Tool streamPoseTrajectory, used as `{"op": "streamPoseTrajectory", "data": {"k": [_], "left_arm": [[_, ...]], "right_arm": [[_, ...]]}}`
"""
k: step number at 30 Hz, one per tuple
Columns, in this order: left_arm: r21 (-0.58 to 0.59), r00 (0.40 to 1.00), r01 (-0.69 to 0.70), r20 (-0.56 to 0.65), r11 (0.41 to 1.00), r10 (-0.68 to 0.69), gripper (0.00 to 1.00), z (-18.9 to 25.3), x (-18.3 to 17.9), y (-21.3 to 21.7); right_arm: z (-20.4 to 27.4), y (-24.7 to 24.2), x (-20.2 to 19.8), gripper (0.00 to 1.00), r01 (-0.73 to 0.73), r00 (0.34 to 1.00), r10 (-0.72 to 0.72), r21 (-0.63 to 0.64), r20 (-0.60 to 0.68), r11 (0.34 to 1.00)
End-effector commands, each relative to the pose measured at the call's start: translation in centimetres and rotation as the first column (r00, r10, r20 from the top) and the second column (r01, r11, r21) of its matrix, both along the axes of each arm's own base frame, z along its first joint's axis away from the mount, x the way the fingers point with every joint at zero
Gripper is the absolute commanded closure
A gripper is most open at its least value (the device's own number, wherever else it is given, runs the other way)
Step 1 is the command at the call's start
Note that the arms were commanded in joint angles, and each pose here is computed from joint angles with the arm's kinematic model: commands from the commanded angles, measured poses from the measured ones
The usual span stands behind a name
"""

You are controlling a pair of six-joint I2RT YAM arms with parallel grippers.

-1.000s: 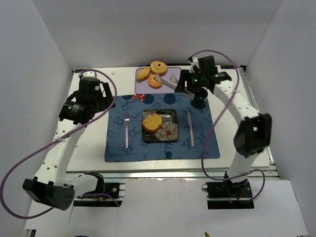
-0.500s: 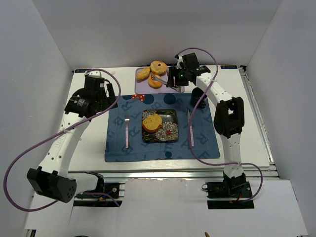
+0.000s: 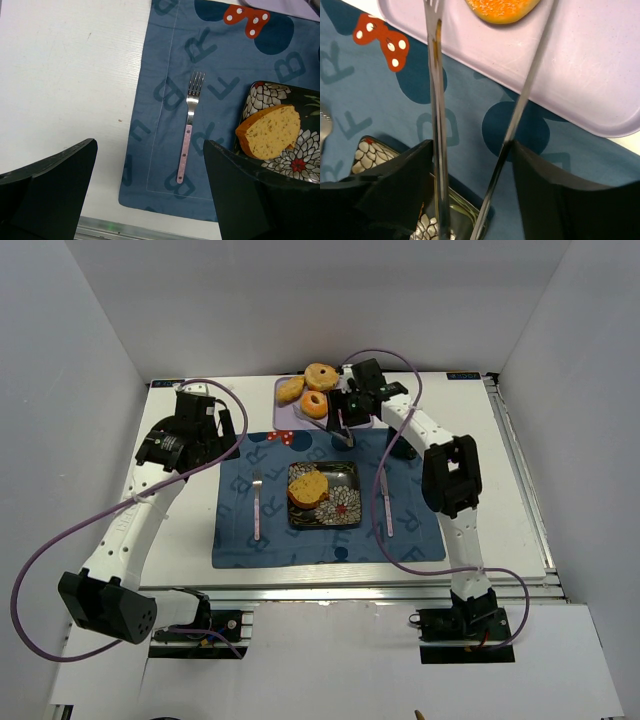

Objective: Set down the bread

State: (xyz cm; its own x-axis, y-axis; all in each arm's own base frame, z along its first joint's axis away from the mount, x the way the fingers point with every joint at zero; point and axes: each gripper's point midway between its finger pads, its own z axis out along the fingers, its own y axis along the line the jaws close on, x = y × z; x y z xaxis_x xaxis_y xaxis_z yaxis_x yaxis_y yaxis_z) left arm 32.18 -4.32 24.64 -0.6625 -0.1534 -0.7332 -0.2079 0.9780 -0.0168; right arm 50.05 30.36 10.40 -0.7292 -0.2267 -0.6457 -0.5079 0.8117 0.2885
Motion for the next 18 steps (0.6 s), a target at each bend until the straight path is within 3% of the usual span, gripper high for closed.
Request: {"op": "streamPoseTrajectory", "data": {"k": [1, 3, 4, 7, 12, 15, 18], "left_arm": [[0.017, 1.000, -0.009, 0.029, 1.000, 0.008, 0.02, 1.3, -0.1, 0.5], [0.020, 0.999, -0.010, 0.031, 1.000, 0.009, 0.02, 1.3, 0.0, 0.5], [0.022, 1.000, -0.008, 0.029, 1.000, 0.007, 0.02, 1.3, 0.0, 0.5], [0.029, 0.999, -0.009, 0.034, 1.000, 0.008, 0.02, 1.6, -0.1, 0.7], [0.022, 0.998, -0.008, 0.057, 1.000, 0.007, 0.02, 2.3, 0.0, 0.6], [0.015, 0.997, -0.007, 0.079, 1.000, 0.006, 0.02, 3.1, 0.0, 0.6], [0.003, 0.995, -0.010, 0.100, 1.000, 0.010, 0.02, 3.5, -0.3, 0.6]], "right_arm": [[0.1, -0.2, 0.4, 0.33, 0.004, 0.998, 0.001, -0.073, 0.062, 0.997], [0.0, -0.2, 0.3, 0.42, 0.019, 0.998, -0.013, -0.089, 0.065, 0.996], [0.5, -0.5, 0.5, 0.58, 0.041, 0.996, -0.034, -0.099, 0.078, 0.994], [2.8, -0.4, 0.5, 0.72, 0.064, 0.992, -0.055, -0.072, 0.116, 0.995], [9.3, -0.6, -0.1, 0.82, 0.091, 0.978, -0.089, -0.002, 0.187, 0.996], [12.6, -1.2, -1.5, 0.80, 0.101, 0.969, -0.109, 0.045, 0.221, 0.994], [12.5, -1.7, -3.0, 0.77, 0.095, 0.975, -0.104, 0.056, 0.198, 0.994]]}}
